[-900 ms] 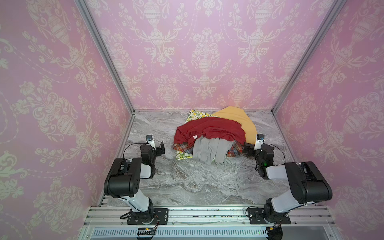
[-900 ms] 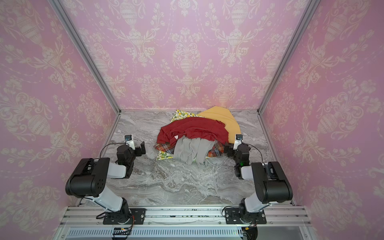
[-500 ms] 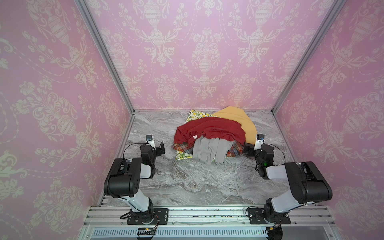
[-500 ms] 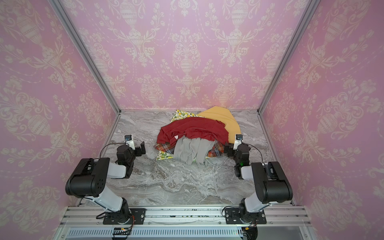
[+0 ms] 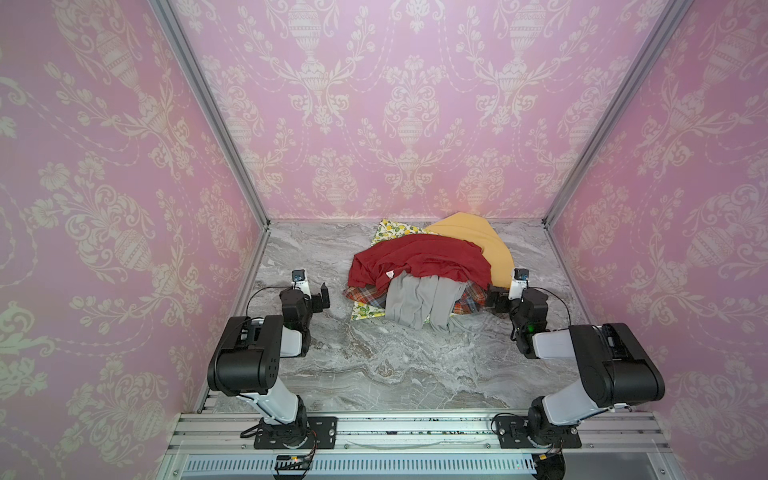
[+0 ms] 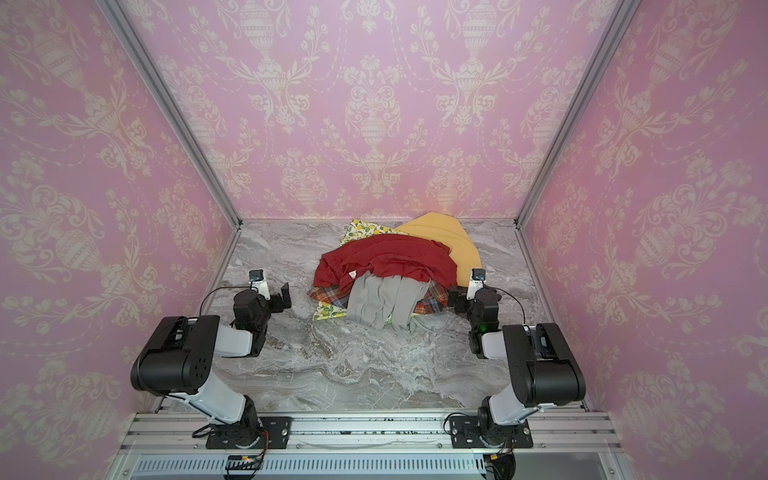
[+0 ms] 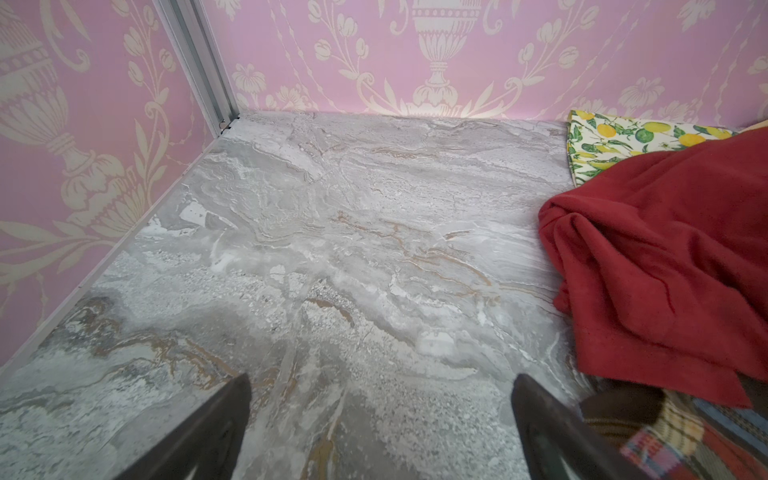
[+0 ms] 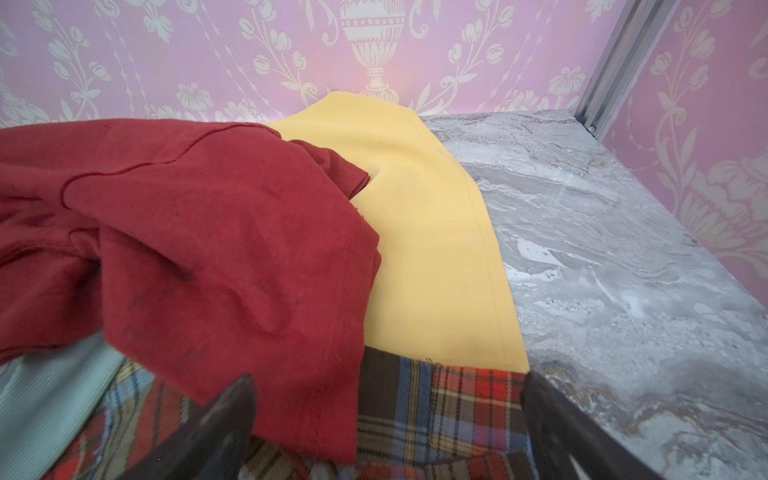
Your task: Pick out a specific cloth from the pile
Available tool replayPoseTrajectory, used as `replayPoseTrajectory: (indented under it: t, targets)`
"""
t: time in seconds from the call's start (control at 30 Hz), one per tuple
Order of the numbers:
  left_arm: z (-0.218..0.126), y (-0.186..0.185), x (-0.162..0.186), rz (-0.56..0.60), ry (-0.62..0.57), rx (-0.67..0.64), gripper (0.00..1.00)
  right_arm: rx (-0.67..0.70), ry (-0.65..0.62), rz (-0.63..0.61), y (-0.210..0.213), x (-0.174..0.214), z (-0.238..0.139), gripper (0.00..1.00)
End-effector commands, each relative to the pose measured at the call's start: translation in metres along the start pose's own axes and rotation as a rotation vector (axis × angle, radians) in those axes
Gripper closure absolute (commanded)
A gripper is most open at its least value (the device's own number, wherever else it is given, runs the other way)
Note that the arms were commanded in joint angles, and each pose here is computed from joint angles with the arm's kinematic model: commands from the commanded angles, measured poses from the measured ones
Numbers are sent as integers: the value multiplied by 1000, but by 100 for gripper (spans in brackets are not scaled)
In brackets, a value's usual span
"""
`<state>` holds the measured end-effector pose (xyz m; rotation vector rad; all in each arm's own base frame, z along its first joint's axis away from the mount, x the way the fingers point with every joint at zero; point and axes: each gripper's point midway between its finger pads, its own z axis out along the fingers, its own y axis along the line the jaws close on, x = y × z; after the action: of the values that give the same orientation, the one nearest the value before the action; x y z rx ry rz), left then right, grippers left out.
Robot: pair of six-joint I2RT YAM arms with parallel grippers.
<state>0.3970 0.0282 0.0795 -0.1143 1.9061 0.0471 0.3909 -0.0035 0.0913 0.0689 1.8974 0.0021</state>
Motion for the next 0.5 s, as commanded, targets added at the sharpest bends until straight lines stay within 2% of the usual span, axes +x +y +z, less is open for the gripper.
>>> replayPoseTrajectory:
  t: [0.0, 0.47]
  targets:
    - [0, 3, 3, 4, 8, -22, 1, -1, -15, -4, 2, -6, 2, 0]
    - [-2, 8, 2, 11, 0, -78, 1, -5, -21, 0, 2, -7, 1, 0]
